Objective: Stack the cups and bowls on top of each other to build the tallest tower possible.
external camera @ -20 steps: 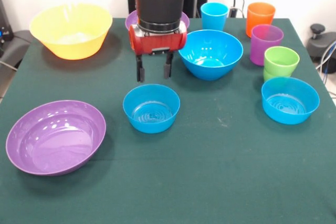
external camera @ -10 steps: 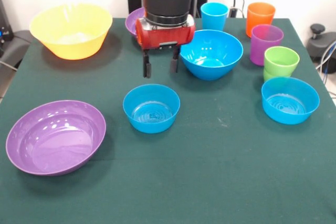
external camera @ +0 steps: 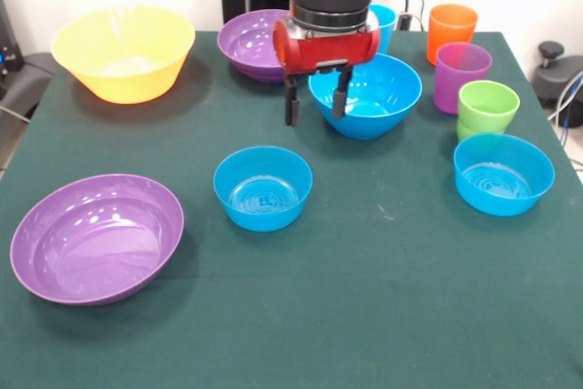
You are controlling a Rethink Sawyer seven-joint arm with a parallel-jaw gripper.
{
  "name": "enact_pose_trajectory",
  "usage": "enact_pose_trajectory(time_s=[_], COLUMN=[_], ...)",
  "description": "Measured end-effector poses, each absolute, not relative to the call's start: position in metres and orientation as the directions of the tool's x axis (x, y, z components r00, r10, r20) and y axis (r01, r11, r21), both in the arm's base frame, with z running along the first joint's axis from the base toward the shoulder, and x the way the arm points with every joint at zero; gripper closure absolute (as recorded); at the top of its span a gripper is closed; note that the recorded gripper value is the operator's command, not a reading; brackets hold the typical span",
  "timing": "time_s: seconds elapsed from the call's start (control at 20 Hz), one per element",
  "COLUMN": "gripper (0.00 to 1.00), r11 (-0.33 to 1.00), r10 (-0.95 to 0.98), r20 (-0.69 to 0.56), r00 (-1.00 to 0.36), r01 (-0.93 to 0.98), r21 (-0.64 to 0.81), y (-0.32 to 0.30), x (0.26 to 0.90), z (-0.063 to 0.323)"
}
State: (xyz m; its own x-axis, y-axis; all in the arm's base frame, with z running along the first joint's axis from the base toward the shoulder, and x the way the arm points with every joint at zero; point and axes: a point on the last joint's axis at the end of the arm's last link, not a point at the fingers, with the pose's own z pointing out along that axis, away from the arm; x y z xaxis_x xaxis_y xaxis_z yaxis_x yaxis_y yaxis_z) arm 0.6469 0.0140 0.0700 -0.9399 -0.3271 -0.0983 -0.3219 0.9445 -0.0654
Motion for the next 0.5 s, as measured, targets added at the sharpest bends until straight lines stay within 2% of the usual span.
enact_pose_trajectory(time_s=[0.5], gripper=[0.00], r11=[0.948], r10=[-0.316], r20=[-0.043], r00=[-0.948], r01=[-0.314], r21=[-0.054], y=[0.0211], x=[0.6438], z=[0.0819])
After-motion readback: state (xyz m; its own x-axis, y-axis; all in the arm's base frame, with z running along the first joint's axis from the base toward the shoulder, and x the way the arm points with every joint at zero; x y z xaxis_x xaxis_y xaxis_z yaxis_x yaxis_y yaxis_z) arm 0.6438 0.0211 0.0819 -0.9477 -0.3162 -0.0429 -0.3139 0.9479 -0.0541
